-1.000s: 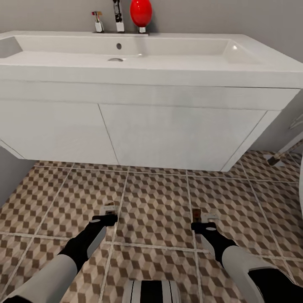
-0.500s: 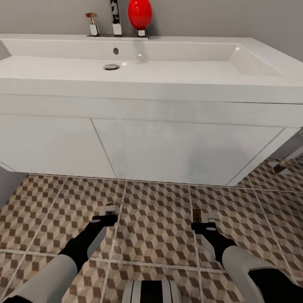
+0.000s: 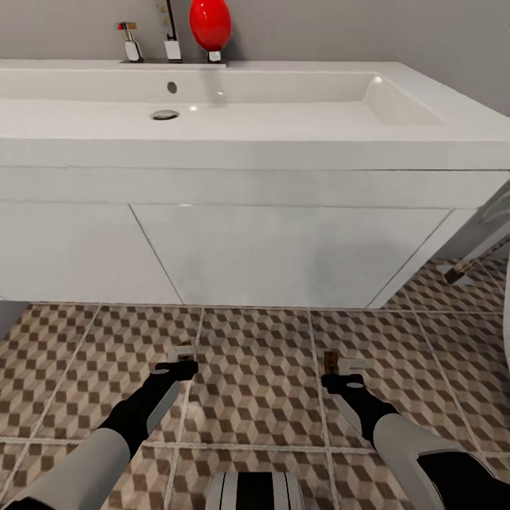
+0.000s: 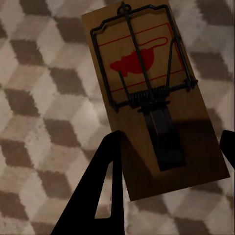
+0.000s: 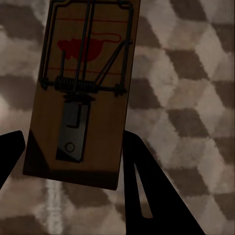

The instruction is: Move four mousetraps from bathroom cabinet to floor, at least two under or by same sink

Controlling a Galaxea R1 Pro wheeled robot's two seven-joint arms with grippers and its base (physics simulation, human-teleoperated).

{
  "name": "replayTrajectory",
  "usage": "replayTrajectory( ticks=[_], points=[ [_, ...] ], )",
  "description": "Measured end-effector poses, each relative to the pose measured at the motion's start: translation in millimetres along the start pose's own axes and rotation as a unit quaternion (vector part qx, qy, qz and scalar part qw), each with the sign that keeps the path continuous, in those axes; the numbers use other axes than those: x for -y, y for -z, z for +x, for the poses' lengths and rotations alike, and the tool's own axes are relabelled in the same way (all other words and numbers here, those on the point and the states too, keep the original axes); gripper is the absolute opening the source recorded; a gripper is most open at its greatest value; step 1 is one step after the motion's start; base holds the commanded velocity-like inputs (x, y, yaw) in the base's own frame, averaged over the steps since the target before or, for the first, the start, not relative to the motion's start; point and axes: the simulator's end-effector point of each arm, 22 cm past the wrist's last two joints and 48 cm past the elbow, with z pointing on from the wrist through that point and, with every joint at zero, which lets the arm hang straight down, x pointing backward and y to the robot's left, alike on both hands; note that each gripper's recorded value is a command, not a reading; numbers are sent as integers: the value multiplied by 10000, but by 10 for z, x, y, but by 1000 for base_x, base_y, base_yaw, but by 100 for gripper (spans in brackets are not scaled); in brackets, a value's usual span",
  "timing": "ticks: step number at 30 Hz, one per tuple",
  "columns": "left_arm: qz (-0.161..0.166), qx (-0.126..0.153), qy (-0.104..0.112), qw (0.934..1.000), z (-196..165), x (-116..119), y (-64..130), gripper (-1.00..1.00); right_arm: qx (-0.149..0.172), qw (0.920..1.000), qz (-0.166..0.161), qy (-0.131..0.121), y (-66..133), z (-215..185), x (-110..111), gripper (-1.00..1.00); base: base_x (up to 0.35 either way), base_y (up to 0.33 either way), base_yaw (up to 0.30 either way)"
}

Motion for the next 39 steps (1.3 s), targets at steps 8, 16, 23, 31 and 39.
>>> replayTrajectory(
  ticks=[8, 16, 23, 31, 39],
  points=[
    [0, 0, 4, 10000, -1, -1, 0, -100, 4, 10000, -3, -1, 0, -3, -3, -100, 0, 0, -19],
    [-7, -14, -1, 10000, 13, -7, -3, -100, 7, 10000, -3, 19, 0, -3, -4, -100, 0, 0, -2],
    [-20, -40, -12, 10000, 38, -17, -8, -100, 21, 10000, -6, 80, 4, -12, -10, -100, 132, 0, 0],
    [-25, -44, -1, 10000, 40, -29, -11, -100, 22, 10000, -1, 92, 2, -12, -4, -100, 191, 0, 0],
    [-20, -21, 3, 10000, 18, -23, -7, -100, 21, 10000, 4, 93, 0, -11, 3, -100, 26, 0, 0]
  ],
)
